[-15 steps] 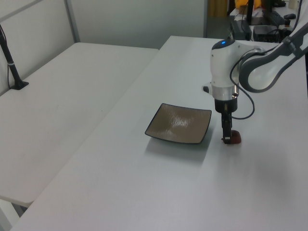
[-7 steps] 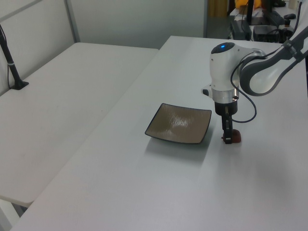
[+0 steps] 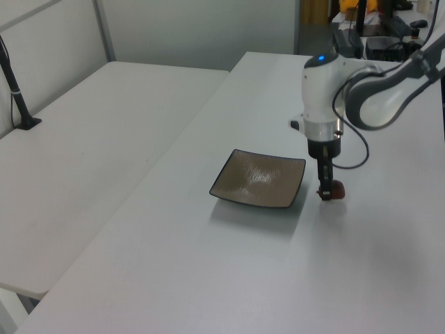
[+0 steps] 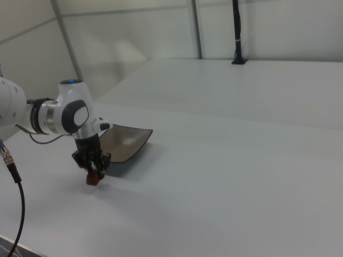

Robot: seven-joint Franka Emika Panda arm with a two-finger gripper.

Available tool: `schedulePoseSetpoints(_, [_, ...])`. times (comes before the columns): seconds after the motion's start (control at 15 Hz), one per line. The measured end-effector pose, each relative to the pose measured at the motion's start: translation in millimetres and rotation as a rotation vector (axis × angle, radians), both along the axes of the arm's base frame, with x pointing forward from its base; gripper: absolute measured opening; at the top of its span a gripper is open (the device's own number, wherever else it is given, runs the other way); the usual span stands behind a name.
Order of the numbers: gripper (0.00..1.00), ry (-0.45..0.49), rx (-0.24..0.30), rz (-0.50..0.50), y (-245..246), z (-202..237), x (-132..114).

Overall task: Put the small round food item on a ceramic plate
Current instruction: 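Lift the held food item and carry it over the square plate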

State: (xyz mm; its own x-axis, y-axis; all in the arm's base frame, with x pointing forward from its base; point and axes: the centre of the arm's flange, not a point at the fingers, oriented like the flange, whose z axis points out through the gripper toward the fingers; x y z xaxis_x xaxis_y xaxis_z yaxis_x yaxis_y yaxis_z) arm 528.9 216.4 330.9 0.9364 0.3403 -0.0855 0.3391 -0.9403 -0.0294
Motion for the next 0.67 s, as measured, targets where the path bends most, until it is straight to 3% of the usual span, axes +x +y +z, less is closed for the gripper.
schedulePoseSetpoints(0.67, [0.39, -0.167, 0.065, -0.057, -11.5, 90.0, 57.2])
